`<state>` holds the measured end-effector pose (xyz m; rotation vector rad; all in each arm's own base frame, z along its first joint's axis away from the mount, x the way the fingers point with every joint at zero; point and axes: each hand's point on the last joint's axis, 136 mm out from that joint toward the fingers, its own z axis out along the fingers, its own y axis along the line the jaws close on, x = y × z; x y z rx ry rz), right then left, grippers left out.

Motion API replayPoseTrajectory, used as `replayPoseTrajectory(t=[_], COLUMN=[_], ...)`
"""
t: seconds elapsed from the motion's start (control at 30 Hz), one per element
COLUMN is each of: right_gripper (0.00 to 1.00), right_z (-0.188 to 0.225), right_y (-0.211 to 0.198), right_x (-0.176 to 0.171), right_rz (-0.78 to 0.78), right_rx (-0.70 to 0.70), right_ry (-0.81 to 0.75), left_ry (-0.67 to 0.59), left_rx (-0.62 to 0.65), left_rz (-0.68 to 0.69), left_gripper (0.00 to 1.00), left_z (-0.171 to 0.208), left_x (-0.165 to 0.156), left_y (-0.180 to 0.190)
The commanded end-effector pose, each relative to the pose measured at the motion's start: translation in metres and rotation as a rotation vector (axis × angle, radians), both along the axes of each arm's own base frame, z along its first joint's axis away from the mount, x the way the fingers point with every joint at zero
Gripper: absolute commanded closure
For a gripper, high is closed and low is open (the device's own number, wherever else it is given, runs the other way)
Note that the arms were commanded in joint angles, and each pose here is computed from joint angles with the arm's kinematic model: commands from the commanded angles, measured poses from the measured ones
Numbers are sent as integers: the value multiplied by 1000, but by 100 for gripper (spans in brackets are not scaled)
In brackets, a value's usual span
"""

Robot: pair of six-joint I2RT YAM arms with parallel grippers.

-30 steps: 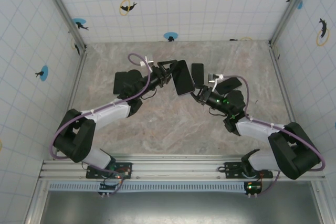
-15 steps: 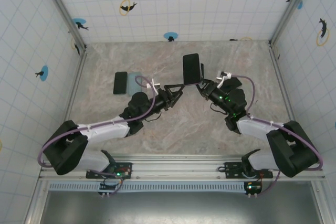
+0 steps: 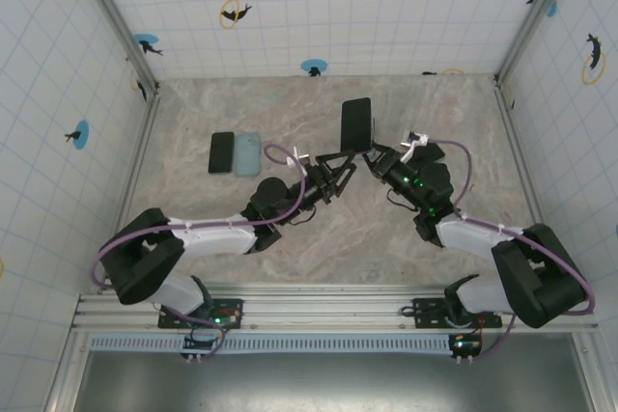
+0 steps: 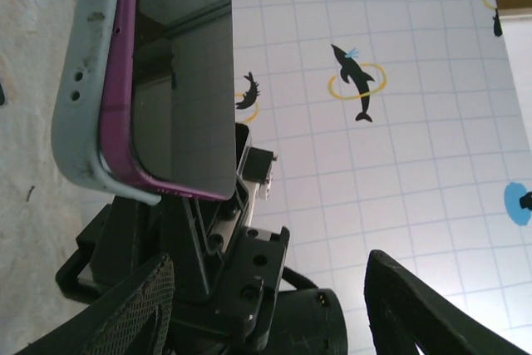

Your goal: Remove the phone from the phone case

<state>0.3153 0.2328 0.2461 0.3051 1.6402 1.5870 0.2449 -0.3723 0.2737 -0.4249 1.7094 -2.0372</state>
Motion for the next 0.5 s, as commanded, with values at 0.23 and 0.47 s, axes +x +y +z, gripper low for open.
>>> replayPoseTrajectory(t=[0.23,0.47], right_gripper=[100,100], right_z=[27,31], right_y=[-5,-4], right_x=[-13,-17], right_rz=[-15,-8], right_rx=[19,11], right_ry=[-116,-136], left_ry=[16,45], left_rx=[-154,-139], left_rz=[39,45], left_gripper=[43,44], left_z=[22,13], left_x=[10,14], left_y=[0,-4])
